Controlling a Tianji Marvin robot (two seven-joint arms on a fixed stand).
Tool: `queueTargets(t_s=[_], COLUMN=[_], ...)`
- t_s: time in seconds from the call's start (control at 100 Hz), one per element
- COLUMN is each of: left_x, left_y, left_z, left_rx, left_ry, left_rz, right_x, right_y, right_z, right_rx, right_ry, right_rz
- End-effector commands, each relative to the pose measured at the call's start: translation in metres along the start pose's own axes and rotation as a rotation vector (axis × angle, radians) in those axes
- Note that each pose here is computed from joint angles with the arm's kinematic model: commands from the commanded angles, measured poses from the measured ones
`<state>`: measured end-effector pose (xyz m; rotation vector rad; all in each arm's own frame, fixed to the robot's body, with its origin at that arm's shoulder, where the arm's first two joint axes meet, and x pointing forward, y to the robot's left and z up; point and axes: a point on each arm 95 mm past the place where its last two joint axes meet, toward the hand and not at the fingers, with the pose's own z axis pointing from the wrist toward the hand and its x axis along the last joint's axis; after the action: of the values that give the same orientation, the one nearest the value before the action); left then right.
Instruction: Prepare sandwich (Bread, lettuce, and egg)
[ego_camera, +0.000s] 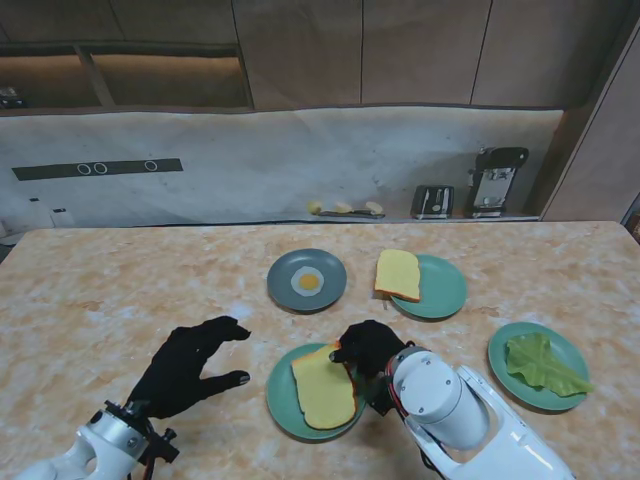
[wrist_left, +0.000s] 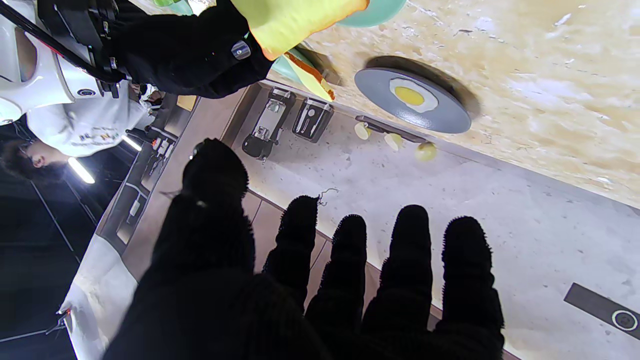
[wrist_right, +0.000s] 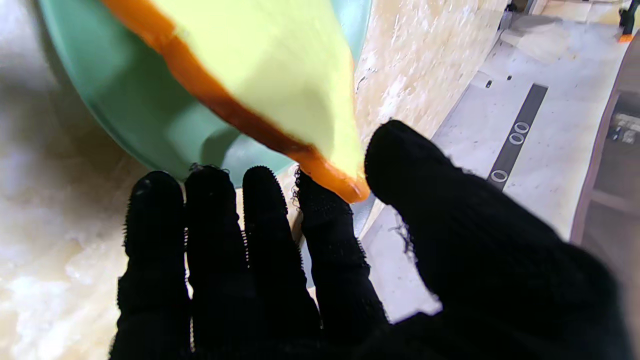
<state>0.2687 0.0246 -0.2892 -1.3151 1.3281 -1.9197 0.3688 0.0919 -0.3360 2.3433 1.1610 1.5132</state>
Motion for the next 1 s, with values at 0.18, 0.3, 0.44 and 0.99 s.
queueTargets(t_s=[0.18,0.3,0.44,0.99], left_x=[-0.001,0.0,-0.001,0.004], left_y=[0.003,0.003,0.003,0.006], left_z=[-0.002,-0.002,-0.002,0.005], left_rx=[-0.016,-0.017,-0.02,-0.035], left_ry=[-0.001,-0.001,-0.003,0.003], left_rz=[0.01,0.012,0.011,-0.017], right_x=[-0.005,-0.007,-0.01,-0.029], right_y=[0.003,0.003,0.007,0.045], right_z=[0.002,0.003,0.003,-0.008], right_rx=[-0.02,-0.026,-0.056,-0.227], right_ry=[0.076,0.078,0.082,0.093], right_rz=[-0.2,-0.222,-0.25,-0.363])
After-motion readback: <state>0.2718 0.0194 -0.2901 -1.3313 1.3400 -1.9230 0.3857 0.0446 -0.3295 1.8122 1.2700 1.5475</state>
